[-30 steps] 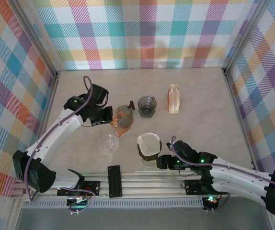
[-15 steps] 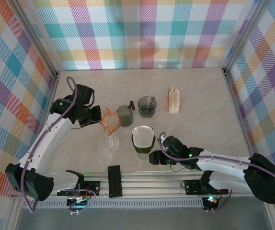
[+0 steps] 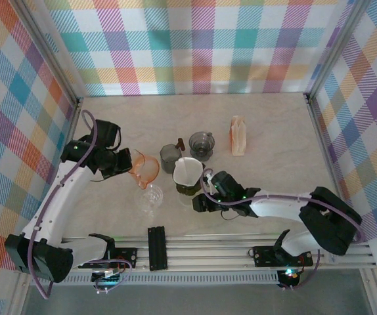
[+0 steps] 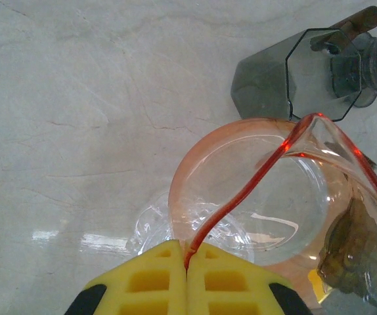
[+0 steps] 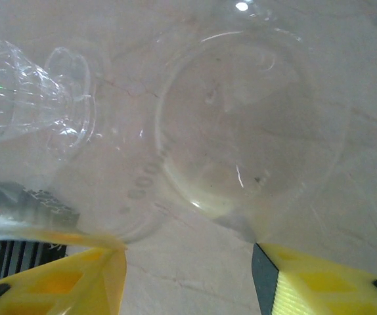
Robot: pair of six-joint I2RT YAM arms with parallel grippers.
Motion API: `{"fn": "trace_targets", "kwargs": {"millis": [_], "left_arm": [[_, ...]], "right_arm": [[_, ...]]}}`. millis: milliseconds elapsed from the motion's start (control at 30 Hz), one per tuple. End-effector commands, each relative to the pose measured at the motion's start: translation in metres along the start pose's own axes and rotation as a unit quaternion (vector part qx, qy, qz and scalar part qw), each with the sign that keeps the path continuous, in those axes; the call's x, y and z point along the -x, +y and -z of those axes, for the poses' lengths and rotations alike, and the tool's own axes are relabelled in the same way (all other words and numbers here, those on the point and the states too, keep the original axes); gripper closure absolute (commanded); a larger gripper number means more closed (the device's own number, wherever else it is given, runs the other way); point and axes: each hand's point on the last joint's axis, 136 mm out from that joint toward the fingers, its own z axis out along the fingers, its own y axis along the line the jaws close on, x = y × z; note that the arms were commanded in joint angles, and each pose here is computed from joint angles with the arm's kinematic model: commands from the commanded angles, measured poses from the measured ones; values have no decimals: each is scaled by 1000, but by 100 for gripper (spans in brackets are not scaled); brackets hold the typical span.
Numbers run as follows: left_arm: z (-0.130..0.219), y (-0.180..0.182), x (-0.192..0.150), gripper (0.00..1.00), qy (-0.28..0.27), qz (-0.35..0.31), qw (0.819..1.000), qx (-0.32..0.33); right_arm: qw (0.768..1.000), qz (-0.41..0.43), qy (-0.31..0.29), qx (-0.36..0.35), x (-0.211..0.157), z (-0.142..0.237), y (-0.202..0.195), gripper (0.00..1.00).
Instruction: Place the coffee filter in the dripper
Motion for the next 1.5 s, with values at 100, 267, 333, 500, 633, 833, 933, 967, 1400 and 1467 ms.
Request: {"fn": "trace_targets", "kwargs": {"millis": [100, 267, 333, 500, 633, 833, 933, 967, 1400, 1467], "left_arm": [[8, 5, -7, 100, -3, 1, 1000, -8], [11, 8, -12, 100, -2, 4, 1000, -7], [12, 10, -14, 100, -3, 4, 1000, -4], [12, 15, -18, 100, 2, 6, 1000, 7], [14, 19, -21, 100, 3, 9, 1000, 11], [21, 22, -27, 100, -1, 9, 1000, 12], [22, 24, -29, 100, 1, 9, 1000, 14], [23, 24, -29, 100, 1, 9, 1000, 15], [26, 21, -37, 100, -6, 10, 1000, -6], [25, 18, -40, 100, -5, 9, 1000, -12]], "right_arm": [[997, 56, -20, 42, 37, -12, 23, 46], [996, 68, -19, 45, 50, -24, 26, 46], [996, 70, -20, 47, 55, -29, 27, 47], [996, 73, -24, 51, 67, -42, 32, 48], [995, 73, -25, 55, 76, -51, 35, 49], [995, 73, -26, 61, 89, -67, 41, 50], [995, 72, -27, 66, 98, -77, 45, 51], [995, 71, -27, 67, 101, -80, 46, 51], [995, 58, -28, 77, 119, -95, 57, 47], [995, 57, -31, 75, 116, -88, 57, 43]]}}
